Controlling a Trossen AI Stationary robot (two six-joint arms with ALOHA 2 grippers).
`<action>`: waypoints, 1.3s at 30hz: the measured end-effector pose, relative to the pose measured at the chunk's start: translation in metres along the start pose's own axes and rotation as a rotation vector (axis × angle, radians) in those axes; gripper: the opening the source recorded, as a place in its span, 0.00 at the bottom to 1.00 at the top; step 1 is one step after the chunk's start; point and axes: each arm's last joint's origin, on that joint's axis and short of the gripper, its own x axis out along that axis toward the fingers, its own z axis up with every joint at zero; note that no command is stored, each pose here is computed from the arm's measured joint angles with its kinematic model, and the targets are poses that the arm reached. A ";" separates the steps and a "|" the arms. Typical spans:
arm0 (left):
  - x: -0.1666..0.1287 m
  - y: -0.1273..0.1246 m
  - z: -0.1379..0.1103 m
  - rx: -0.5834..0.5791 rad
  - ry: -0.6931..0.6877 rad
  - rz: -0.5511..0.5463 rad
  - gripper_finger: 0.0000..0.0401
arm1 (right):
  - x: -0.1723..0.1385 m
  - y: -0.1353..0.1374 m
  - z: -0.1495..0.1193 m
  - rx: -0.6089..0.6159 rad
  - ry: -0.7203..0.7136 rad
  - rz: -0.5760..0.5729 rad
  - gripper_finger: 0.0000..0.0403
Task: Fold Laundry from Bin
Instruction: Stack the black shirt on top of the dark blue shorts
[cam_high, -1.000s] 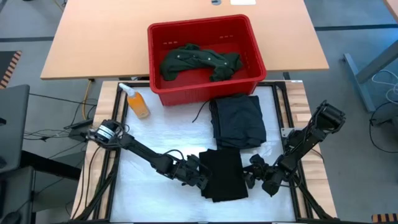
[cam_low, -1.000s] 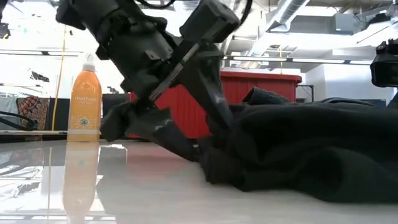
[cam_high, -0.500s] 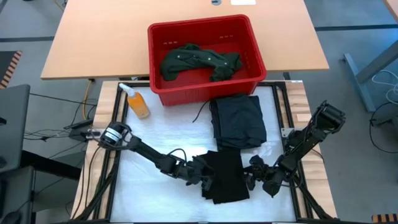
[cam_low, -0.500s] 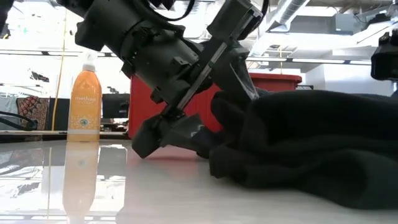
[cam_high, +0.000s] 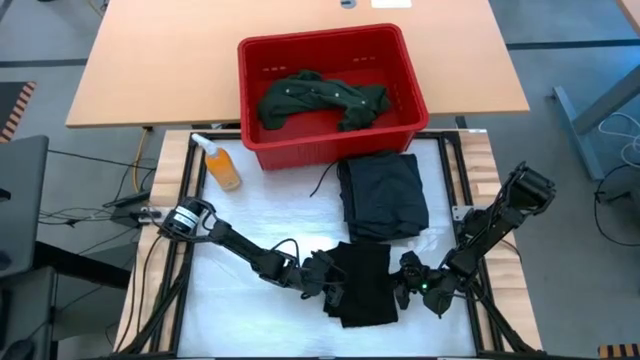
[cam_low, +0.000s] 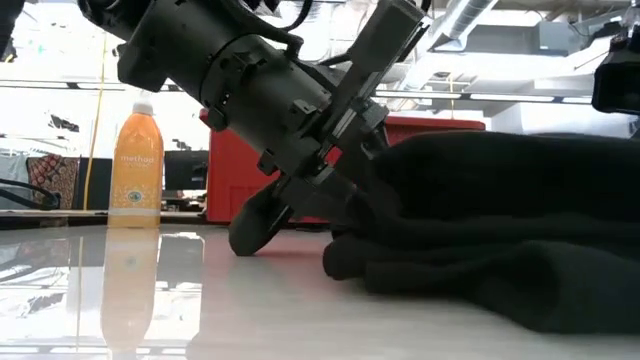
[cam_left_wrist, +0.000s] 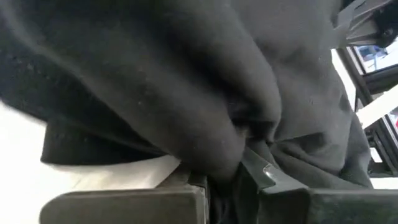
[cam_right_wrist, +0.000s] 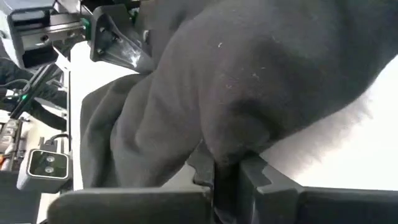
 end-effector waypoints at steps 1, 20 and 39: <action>0.000 -0.001 0.000 0.010 -0.010 -0.011 0.04 | 0.000 0.001 0.001 -0.004 -0.004 0.009 0.10; -0.054 -0.062 0.053 0.230 -0.437 -0.159 0.04 | -0.049 0.097 0.103 -0.443 -0.109 0.036 0.11; -0.077 -0.055 0.134 0.278 -0.674 -0.008 0.04 | -0.047 0.044 0.257 -0.560 0.016 0.256 0.11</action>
